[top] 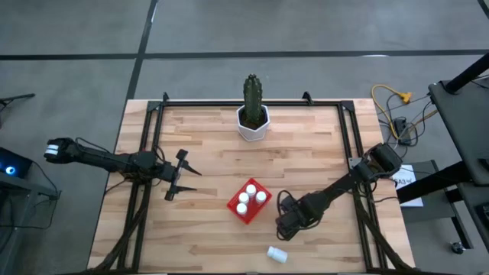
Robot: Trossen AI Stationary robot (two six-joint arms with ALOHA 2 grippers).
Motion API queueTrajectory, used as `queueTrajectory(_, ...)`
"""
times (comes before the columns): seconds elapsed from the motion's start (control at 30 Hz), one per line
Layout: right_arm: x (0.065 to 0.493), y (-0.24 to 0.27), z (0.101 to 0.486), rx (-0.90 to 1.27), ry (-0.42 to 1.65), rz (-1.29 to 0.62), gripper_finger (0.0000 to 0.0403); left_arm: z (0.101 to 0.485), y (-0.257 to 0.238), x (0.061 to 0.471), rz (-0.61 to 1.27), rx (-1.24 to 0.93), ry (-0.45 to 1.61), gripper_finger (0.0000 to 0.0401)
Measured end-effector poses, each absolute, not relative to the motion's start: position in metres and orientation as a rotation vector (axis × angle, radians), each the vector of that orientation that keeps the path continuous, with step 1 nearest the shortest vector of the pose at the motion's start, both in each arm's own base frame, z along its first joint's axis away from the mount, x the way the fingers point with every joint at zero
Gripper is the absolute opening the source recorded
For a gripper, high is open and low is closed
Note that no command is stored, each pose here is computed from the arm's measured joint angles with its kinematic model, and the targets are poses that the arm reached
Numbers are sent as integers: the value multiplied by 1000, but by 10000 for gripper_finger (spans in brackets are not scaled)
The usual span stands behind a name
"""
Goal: Pick and place pill bottles into a basket
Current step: Put the white pill bottle into the red bin
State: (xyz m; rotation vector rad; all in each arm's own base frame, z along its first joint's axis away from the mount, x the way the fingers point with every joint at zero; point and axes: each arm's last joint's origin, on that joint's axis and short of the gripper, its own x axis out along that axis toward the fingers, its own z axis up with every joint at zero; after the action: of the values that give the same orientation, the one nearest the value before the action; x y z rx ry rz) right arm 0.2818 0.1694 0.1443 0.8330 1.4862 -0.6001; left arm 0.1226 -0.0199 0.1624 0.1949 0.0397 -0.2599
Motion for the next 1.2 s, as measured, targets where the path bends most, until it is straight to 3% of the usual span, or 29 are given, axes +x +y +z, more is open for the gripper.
queueTrajectory(0.37, 299, 162, 158, 776, 1458, -478, 160, 166, -20, 123, -265, 250, 20, 244)
queueTrajectory(0.77, 312, 150, 179, 662, 1457, -443, 160, 179, -21, 124, -297, 447, -52, 244)
queueTrajectory(1.2, 347, 131, 225, 580, 1289, -320, 159, 190, -21, 125, -267, 640, -153, 244)
